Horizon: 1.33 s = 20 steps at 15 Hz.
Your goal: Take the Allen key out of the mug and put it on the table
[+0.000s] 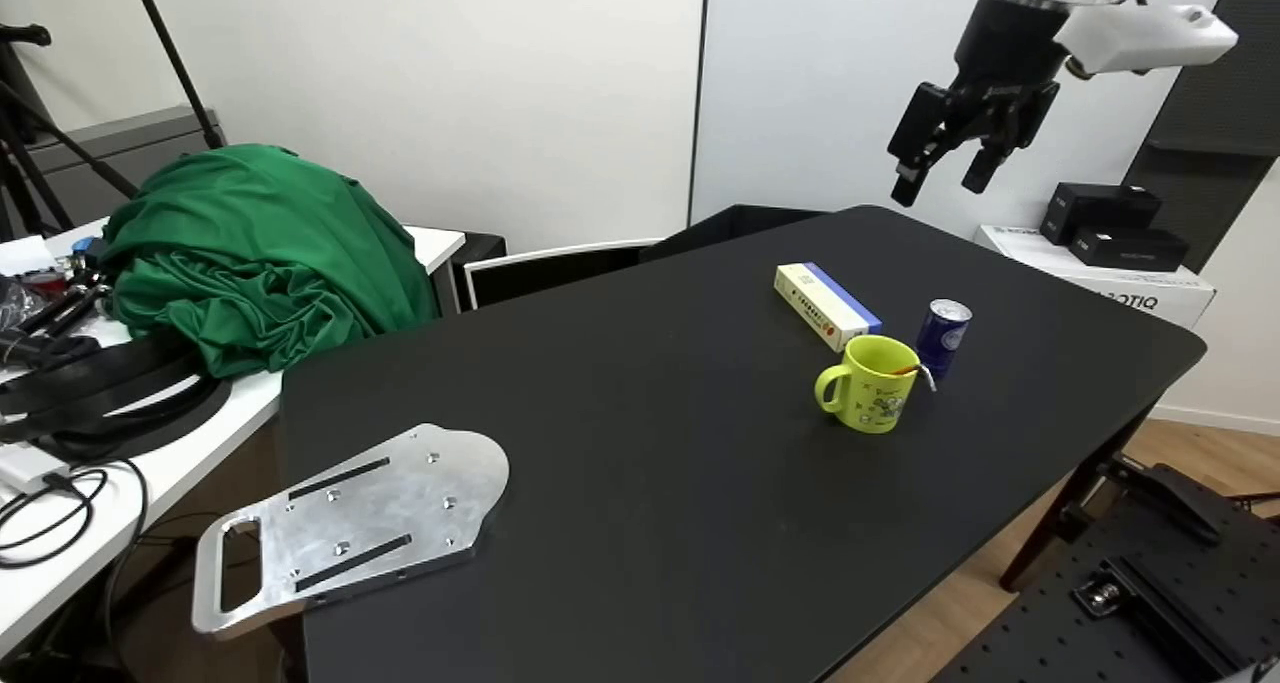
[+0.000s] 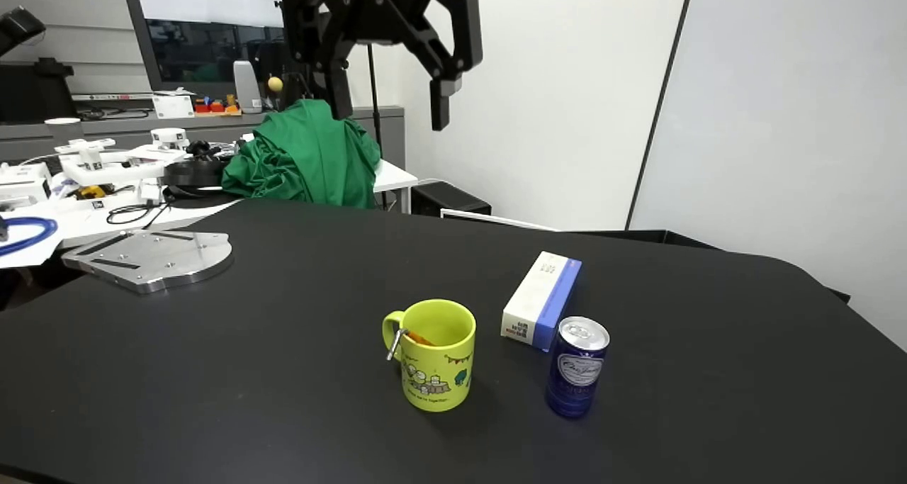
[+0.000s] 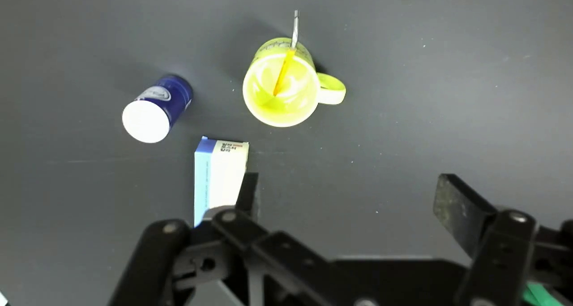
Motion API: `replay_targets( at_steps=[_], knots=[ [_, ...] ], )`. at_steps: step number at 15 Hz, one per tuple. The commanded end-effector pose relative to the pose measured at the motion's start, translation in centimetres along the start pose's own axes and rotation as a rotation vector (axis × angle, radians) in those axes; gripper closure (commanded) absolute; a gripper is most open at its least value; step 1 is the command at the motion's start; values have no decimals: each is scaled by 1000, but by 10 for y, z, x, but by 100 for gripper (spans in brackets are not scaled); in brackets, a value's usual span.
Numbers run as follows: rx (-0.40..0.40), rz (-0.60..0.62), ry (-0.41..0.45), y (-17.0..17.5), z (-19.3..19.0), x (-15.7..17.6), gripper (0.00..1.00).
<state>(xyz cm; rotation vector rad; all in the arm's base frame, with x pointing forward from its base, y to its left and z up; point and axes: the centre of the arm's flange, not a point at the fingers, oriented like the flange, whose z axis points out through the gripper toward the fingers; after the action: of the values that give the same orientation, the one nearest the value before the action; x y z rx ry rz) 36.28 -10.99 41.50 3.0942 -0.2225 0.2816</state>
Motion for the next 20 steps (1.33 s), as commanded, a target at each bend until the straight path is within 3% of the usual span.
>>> replay_targets(
  at_steps=[1, 7, 12, 20],
  knots=[
    [-104, -18, 28, -25, 21, 23, 0],
    [-230, -52, 19, -58, 61, 31, 0],
    [-313, -30, -35, -48, 95, 19, 0],
    [-251, 34, -136, -23, 149, 9, 0]
  ],
)
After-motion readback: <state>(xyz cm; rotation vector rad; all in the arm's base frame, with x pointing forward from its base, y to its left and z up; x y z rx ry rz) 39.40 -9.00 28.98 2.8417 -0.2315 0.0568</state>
